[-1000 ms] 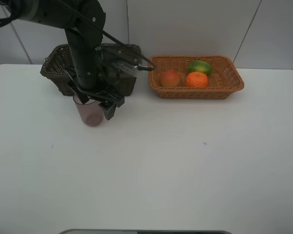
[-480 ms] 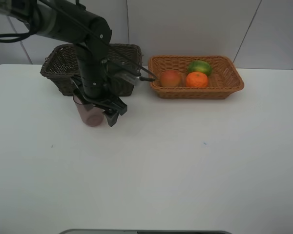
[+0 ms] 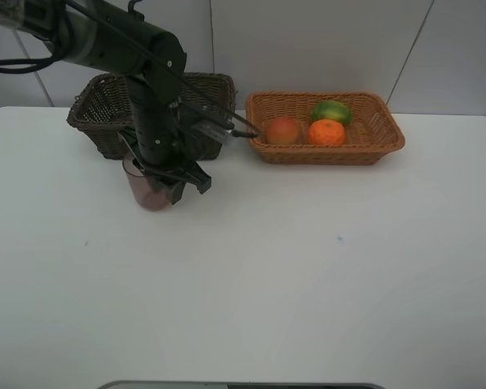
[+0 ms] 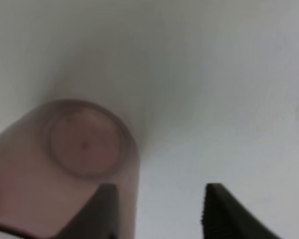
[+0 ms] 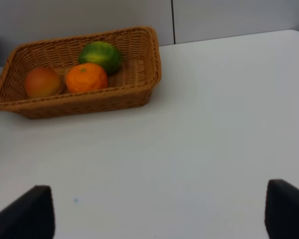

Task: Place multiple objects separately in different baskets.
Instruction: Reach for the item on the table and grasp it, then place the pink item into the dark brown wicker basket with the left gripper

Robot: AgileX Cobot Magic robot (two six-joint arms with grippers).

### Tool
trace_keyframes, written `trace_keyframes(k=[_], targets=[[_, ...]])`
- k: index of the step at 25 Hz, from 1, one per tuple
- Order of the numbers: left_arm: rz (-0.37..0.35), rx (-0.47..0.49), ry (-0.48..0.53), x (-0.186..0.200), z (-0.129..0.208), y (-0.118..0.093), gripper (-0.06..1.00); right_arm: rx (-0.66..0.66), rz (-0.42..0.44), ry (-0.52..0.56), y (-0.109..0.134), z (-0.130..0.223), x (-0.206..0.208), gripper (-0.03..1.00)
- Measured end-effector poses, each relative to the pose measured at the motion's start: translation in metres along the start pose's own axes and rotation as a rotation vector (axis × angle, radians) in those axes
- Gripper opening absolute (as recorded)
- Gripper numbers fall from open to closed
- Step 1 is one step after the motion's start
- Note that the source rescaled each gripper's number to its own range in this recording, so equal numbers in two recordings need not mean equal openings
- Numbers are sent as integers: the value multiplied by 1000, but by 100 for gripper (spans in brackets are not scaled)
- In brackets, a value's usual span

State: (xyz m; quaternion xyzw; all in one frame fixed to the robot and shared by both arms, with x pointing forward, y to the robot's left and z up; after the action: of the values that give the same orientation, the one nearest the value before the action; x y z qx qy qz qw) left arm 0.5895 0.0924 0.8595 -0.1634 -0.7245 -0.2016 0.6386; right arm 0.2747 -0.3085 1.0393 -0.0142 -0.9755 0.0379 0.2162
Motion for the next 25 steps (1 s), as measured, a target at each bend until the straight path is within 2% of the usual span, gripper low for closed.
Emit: trace_keyframes(k=[2,4,25], targets=[[0,0,0,0,0,0,8,0,0,0,0,0,0,83],[-5,-4,-2,0,0,1,0,0,0,0,0,0,0,83],[-1,6,-10,1,-1,0,0,0,-1,0,0,0,0,83]])
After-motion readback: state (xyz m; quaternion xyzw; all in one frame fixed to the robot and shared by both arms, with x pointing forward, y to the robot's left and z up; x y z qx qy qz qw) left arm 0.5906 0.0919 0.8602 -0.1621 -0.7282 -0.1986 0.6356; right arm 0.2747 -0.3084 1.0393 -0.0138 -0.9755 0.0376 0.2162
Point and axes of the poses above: a point on each arm's last joint axis where the gripper is mounted, x pointing back along that axis away from the gripper, y along the wrist's bending axis when the last joint is at zero, z = x × y, the point moved 5 cm from there along -x, pointing out along that axis toward the gripper, and after that the axes turned 8 degrees about x, right-handed, at the moved point
